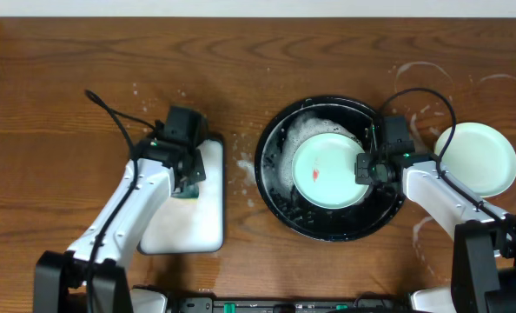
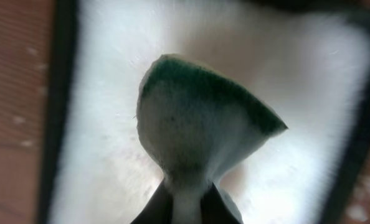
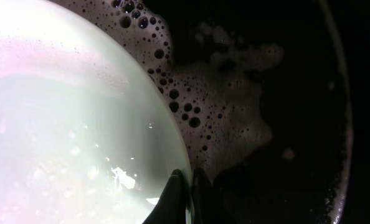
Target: Clean dirty plates on tray and stack at the side
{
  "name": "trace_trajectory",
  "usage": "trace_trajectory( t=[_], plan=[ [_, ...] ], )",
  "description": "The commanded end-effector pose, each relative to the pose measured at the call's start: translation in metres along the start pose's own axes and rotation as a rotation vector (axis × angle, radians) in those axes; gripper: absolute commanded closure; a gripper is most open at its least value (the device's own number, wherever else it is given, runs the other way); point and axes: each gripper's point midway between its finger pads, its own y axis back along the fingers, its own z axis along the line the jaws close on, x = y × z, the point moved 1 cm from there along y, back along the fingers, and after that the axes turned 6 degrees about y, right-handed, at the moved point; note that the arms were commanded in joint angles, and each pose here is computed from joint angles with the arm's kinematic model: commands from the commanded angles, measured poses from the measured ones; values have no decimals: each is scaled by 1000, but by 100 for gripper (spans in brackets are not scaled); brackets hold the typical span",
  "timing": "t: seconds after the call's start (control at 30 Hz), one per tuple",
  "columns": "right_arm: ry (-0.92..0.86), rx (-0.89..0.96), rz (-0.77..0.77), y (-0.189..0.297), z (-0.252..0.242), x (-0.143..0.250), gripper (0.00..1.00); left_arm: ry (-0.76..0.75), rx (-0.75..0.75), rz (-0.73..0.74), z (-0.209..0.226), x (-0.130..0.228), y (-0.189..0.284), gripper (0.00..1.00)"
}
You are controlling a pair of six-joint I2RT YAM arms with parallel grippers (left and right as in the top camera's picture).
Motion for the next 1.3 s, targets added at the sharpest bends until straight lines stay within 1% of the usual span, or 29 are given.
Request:
trace_trajectory(
  t=[0.0, 0.1, 0.13, 0.27, 0.33, 0.43, 0.53, 0.63, 0.67, 0.77, 0.83, 0.9, 1.0, 1.03, 1.13, 1.17, 1.27],
  plan=[
    [-3, 17, 8, -4, -1, 1, 99, 32, -11, 26, 4, 14, -23, 92],
    [-4, 16, 4, -4, -1, 0, 99, 49, -9, 22, 3, 18, -40, 91],
    [-4, 16, 4, -4, -1, 0, 99, 63, -12, 36, 3, 22, -45, 89],
    [-4, 11, 10, -4, 0, 1, 99, 63, 17, 133, -6, 40, -66, 87],
    [-4, 6, 9, -4, 1, 1, 99, 58, 3, 161, -5, 45, -74, 86],
    [-4, 6, 10, -4, 1, 1, 99, 56, -8, 175, -4, 42, -72, 86],
    [-3, 6, 10, -4, 1, 1, 99, 75, -5, 165, -3, 29, -58, 83],
    [-4, 6, 10, -4, 1, 1, 99, 91, 7, 142, -3, 13, -35, 64],
    [-4, 6, 10, -4, 1, 1, 99, 94, 13, 132, -3, 9, -29, 61],
    [-4, 6, 10, -4, 1, 1, 99, 86, 39, 92, -4, 1, -16, 60],
    [-4, 6, 10, -4, 1, 1, 99, 84, 29, 109, -2, 7, -19, 63],
    [-4, 6, 9, -4, 1, 1, 99, 82, 19, 126, 2, 15, -24, 64],
    [-4, 6, 9, -4, 1, 1, 99, 78, 5, 149, 7, 30, -39, 71],
    [-4, 6, 9, -4, 1, 1, 99, 77, 3, 152, 8, 34, -44, 75],
    [-4, 6, 8, -4, 1, 1, 99, 77, 5, 161, 9, 45, -61, 91],
    [-4, 6, 9, -4, 1, 1, 99, 77, 3, 165, 10, 48, -65, 92],
    [-4, 6, 9, -4, 1, 1, 99, 78, -3, 181, 9, 51, -73, 92]
  ],
)
